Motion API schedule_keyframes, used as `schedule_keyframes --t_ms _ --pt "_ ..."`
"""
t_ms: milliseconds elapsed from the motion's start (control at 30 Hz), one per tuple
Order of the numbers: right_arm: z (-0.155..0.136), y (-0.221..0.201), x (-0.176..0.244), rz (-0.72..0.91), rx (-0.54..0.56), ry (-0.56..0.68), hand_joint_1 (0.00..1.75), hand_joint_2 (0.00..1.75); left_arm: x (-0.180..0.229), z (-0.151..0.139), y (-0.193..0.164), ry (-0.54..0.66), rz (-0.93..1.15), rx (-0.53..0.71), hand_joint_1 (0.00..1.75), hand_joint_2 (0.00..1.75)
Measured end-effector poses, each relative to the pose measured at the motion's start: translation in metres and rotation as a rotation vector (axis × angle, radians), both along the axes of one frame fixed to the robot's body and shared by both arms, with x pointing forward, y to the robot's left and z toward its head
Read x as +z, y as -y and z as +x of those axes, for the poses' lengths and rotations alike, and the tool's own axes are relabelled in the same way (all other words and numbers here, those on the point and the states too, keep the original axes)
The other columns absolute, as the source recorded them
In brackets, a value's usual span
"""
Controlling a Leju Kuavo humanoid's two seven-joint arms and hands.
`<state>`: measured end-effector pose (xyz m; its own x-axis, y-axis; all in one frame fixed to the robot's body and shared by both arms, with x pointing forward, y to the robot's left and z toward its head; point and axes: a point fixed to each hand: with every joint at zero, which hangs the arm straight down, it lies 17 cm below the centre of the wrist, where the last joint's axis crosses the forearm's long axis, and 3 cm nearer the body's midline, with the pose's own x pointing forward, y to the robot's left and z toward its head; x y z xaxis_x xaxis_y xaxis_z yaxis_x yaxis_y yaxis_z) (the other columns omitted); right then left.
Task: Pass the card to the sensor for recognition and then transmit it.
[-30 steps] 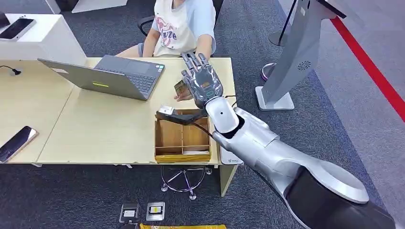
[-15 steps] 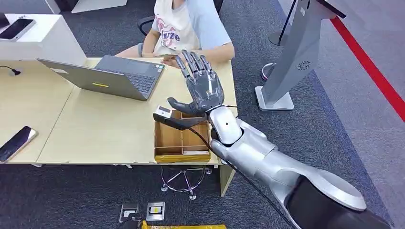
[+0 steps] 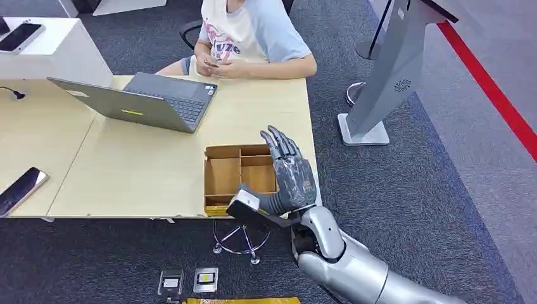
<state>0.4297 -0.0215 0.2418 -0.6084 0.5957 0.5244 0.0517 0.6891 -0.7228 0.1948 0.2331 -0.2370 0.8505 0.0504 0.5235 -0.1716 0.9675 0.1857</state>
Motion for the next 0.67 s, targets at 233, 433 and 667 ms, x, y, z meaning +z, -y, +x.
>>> schedule_keyframes --t_ms 233,433,667 --pt "-0.017 0.037 -0.061 0.331 -0.018 -0.313 0.0 0.0 -0.009 -0.025 -0.002 -0.063 -0.018 0.048 0.0 1.75" --pt "-0.025 0.061 -0.07 0.411 -0.077 -0.326 0.0 1.75 -0.011 -0.034 -0.003 -0.087 -0.031 0.086 0.0 1.75" --pt "-0.019 0.084 -0.066 0.431 -0.144 -0.298 0.0 1.75 -0.012 -0.036 -0.004 -0.098 -0.043 0.116 0.0 1.75"
